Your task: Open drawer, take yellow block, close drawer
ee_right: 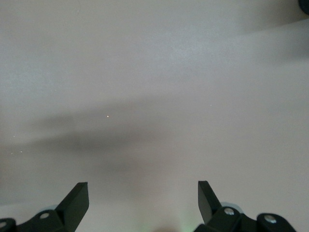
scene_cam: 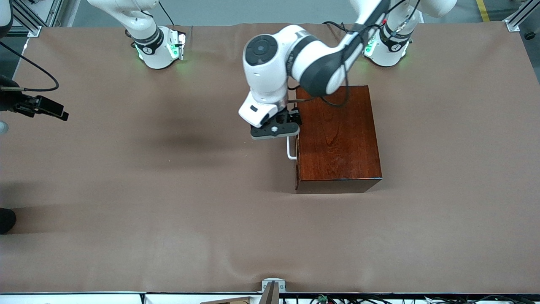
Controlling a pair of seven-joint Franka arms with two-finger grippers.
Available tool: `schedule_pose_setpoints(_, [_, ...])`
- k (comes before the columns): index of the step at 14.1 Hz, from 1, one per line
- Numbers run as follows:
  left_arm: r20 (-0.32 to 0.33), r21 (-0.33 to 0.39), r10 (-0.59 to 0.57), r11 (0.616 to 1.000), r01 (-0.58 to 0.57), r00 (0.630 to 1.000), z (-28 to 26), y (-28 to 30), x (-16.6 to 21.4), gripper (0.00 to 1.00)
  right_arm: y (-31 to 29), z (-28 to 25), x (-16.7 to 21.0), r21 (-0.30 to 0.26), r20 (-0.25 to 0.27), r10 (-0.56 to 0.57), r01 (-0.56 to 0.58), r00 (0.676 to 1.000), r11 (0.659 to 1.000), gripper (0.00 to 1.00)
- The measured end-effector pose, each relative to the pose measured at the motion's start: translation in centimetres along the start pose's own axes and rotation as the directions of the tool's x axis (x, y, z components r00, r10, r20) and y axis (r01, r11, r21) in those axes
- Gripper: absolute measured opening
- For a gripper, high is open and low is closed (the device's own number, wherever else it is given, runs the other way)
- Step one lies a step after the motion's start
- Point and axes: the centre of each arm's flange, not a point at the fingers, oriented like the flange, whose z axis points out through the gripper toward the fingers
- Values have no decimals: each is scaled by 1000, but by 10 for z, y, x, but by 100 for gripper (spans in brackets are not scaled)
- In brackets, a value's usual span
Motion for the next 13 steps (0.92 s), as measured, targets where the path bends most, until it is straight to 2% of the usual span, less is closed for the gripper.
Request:
schedule_pose_setpoints(2, [-53,13,9,1000,-9,999,-2,11,-7,100,0,0,0,0,0,0,0,1000,1000,100])
schedule_pose_setpoints(3, [-82,-7,11,1000,-12,997,-4,16,-7,100,0,0,0,0,0,0,0,1000,1000,100])
schedule_pose_setpoints(6, [-97,-22,15,1000,-17,995,6,23,-5,100,0,0,0,0,1,0,0,1000,1000,100])
schedule_pose_setpoints(9, [-42,-1,20,1000,-20,999,35,29,-11,100,0,0,0,0,1,0,0,1000,1000,100])
schedule_pose_setpoints(13, [41,79,86,993,-89,995,70,30,-22,100,0,0,0,0,1,0,0,1000,1000,100])
